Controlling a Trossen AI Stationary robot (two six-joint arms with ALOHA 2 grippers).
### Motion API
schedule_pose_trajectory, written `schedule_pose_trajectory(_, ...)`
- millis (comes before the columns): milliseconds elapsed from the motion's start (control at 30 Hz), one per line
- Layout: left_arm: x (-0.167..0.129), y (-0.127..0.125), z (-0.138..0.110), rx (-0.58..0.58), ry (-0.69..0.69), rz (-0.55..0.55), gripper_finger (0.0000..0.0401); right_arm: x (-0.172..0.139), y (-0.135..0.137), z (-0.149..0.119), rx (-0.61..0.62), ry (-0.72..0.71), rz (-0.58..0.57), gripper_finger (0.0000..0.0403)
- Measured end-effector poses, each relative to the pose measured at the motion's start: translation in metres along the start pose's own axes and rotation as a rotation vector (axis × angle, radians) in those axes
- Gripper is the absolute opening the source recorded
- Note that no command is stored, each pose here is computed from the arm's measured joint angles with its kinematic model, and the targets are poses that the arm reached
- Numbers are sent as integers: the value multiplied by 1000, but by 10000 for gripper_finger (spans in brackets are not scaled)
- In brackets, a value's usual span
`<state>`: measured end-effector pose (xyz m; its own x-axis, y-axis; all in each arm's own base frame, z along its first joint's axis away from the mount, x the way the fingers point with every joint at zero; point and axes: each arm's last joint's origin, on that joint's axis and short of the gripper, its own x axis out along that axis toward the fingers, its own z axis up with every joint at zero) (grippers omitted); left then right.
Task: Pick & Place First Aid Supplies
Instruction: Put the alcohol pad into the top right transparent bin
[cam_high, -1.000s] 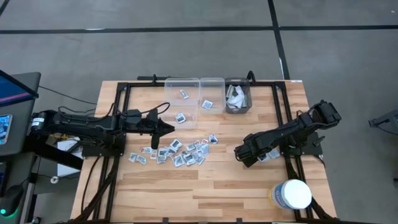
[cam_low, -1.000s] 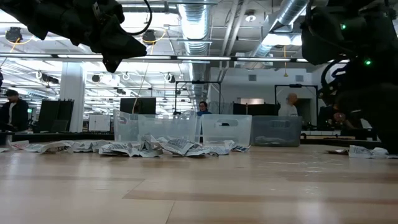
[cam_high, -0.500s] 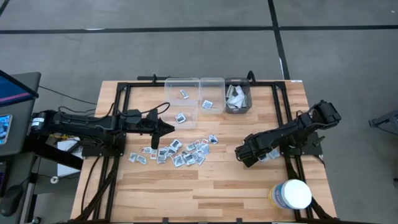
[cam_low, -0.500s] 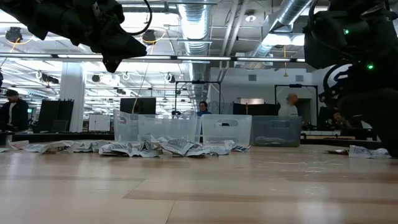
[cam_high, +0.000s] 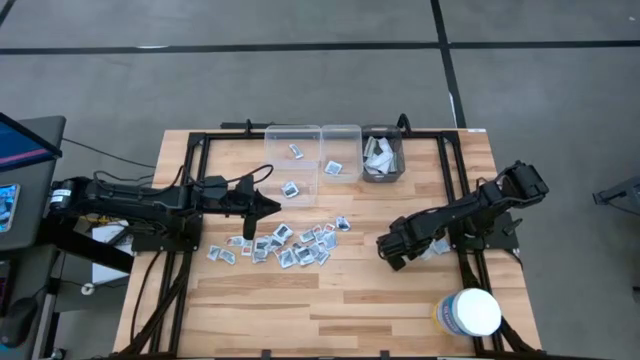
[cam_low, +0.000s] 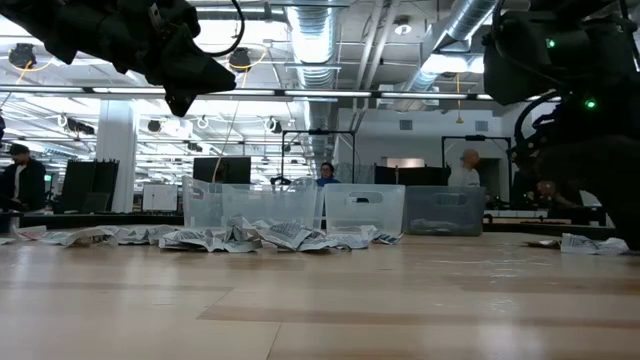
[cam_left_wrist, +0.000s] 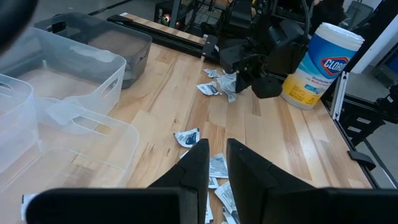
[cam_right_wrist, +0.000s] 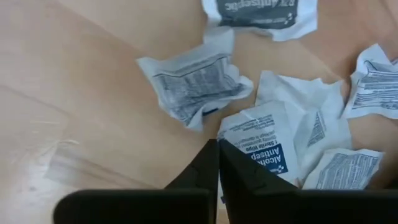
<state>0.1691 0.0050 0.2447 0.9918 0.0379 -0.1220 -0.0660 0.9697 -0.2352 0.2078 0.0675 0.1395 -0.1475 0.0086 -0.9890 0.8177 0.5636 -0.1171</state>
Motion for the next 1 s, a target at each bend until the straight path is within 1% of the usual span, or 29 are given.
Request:
schedule_pose_trajectory(167, 0, 0, 0, 0, 0, 0, 56, -15, 5, 1, 4, -5, -6, 1)
schedule_pose_trajectory(333, 0, 0, 0, 0, 0, 0, 56, -38, 10, 4, -2, -74, -50, 1)
schedule_pose_trajectory(500, 0, 0, 0, -3, 0, -1, 56, -59, 16, 10, -24, -136, -40, 0)
schedule_pose_trajectory(767, -2, -1, 2, -3, -17, -5, 56, -86, 25, 28, -68, -256, 29, 0)
schedule_pose_trajectory(1000, -16, -1, 12, -1, -102, -16, 56, -106, 37, 52, -145, -362, 199, 0)
